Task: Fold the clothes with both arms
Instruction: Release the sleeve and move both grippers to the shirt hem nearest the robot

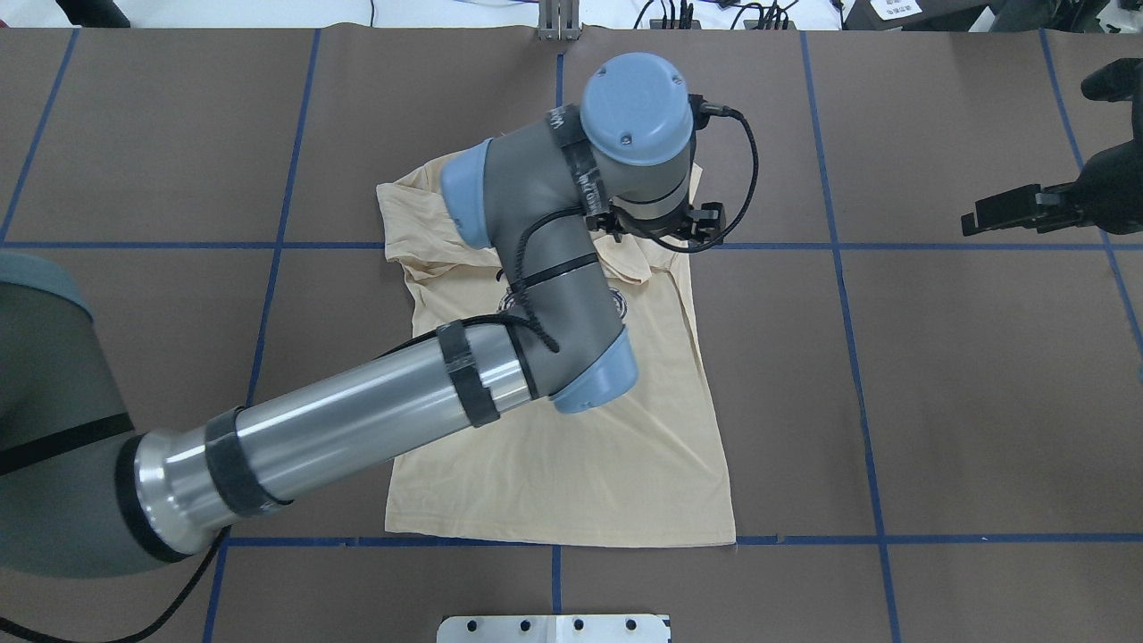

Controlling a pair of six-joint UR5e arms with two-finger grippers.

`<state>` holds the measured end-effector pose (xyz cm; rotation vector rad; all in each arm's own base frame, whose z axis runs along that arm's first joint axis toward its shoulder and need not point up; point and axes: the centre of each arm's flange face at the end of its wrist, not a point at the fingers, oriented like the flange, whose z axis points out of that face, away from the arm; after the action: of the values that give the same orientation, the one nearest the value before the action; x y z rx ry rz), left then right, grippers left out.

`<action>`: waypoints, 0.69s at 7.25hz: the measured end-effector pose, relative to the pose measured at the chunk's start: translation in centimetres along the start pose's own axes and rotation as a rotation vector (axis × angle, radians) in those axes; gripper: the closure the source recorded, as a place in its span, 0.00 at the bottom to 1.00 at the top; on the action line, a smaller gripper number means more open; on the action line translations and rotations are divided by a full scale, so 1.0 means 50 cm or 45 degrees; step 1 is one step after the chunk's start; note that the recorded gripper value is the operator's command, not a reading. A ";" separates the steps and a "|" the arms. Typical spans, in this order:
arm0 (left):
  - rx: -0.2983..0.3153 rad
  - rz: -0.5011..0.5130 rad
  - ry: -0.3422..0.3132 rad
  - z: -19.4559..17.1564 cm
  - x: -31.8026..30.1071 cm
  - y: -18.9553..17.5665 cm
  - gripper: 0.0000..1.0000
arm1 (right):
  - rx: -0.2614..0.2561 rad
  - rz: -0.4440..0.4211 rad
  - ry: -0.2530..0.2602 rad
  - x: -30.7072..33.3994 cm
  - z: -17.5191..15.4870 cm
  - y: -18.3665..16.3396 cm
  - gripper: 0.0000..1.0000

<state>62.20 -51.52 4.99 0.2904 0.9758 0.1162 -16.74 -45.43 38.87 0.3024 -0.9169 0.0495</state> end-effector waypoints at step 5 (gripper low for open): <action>0.008 0.030 0.012 -0.166 -0.363 0.330 0.00 | 0.009 0.232 0.023 -0.357 0.058 0.281 0.00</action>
<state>45.72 -38.31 19.98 0.3072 0.9822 0.1357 -32.29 -31.27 29.79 0.2241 -0.9248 0.2227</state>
